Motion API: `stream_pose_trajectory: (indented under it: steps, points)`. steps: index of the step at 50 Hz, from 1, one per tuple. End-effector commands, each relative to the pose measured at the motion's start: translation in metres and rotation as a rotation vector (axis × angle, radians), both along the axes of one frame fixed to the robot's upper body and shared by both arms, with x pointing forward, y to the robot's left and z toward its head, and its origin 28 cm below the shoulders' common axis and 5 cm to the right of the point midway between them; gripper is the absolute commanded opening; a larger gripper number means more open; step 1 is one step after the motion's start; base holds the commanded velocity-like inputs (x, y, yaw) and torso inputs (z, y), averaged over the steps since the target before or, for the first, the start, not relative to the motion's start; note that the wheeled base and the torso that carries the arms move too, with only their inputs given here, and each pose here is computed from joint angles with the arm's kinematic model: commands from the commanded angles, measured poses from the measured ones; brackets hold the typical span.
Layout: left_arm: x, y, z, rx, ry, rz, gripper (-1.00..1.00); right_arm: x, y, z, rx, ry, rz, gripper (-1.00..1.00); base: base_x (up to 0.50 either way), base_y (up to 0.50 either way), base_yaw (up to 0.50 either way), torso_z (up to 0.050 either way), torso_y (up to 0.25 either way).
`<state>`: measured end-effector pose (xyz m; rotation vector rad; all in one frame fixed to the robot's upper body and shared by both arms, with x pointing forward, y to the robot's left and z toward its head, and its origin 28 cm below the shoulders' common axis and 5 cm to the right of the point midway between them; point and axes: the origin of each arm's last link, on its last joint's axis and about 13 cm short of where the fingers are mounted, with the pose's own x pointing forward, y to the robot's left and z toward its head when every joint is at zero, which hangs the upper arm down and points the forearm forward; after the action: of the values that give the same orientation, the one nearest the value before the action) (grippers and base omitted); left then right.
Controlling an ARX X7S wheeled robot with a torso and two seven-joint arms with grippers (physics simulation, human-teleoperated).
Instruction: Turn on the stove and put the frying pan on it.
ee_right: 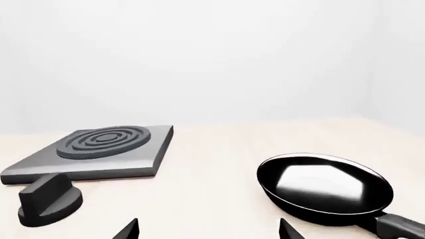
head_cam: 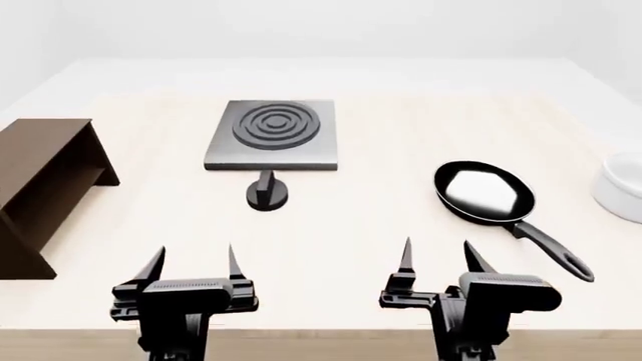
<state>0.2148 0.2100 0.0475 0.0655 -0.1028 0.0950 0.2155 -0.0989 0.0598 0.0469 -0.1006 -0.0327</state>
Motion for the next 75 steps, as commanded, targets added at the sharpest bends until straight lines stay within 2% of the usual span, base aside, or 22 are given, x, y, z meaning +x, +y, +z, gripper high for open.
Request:
stream_pose_trajectory:
  steps: [1,24,32,44,66,75]
  points:
    - [0.003,0.000,0.007,0.038,0.003,0.014,1.00,0.004,-0.002,0.015,-0.003,-0.053,-0.018,1.00,0.50,0.00,0.00,0.000,0.000]
    - [0.003,-0.001,0.006,0.035,0.024,0.005,1.00,0.003,-0.002,0.019,-0.013,-0.069,-0.017,1.00,0.50,0.00,0.00,0.000,0.000]
    - [0.003,0.000,0.006,0.033,0.026,0.005,1.00,0.005,-0.003,0.018,-0.002,-0.028,-0.016,1.00,0.47,0.00,0.00,0.000,0.000]
    - [0.006,0.002,0.003,0.040,0.042,0.022,1.00,0.003,-0.001,0.016,-0.021,-0.032,0.000,1.00,0.00,0.00,0.00,0.000,0.001]
    - [0.018,0.021,-0.034,0.090,0.165,0.112,1.00,0.003,0.000,0.010,-0.024,0.000,0.022,1.00,0.00,0.00,0.00,0.000,0.000]
    - [0.013,0.025,-0.043,0.094,0.197,0.141,1.00,0.003,0.000,0.008,-0.023,0.007,0.025,1.00,0.00,0.00,0.00,0.000,0.000]
